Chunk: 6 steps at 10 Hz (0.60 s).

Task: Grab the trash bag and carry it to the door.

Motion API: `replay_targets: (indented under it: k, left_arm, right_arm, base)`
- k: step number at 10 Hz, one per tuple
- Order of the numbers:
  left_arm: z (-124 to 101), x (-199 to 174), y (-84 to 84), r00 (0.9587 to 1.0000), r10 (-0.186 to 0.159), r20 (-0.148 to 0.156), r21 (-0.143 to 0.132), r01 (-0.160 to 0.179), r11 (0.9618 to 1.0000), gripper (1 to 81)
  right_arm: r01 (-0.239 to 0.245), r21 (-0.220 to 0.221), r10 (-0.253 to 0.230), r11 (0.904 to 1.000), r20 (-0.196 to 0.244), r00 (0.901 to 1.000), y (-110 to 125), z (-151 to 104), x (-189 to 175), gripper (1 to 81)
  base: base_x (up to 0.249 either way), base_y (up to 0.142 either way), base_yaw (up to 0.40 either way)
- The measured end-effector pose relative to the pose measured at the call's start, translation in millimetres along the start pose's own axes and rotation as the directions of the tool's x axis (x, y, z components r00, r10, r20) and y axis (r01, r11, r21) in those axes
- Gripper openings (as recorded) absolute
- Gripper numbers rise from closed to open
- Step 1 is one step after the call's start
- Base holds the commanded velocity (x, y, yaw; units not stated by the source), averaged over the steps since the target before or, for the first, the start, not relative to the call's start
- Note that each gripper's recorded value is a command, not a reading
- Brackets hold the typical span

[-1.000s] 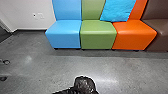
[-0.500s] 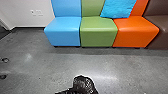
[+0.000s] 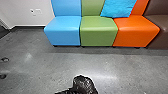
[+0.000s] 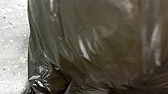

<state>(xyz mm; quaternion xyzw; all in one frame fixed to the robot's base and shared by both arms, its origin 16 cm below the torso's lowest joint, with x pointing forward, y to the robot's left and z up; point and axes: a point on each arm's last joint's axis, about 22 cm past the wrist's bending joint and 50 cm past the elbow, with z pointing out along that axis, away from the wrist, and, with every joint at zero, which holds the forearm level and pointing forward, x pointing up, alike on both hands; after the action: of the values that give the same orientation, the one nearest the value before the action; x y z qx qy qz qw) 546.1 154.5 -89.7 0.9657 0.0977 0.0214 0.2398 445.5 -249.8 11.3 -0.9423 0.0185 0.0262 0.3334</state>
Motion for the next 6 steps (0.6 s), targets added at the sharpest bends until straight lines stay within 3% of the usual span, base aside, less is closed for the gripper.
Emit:
replay_targets:
  k: [3, 6]
  left_arm:
    - [1, -8, -9.7, 0.9999, -0.011, 0.004, 0.014, 0.011, 0.9998, 81.1]
    - [1, -9, -12.1, 1.0, -0.002, 0.008, 0.021, 0.002, 0.9998, 81.1]
  right_arm:
    - [0.006, 0.016, -0.004, 0.9999, -0.07, 0.9976, -15, -10, 52, 81.1]
    - [-0.009, 0.044, 0.01, 0.999, -0.039, 0.9992, -26, 4, 37, 81.1]
  base:
    - [0.0, 0.0, 0.0]
    - [0.0, 0.0, 0.0]
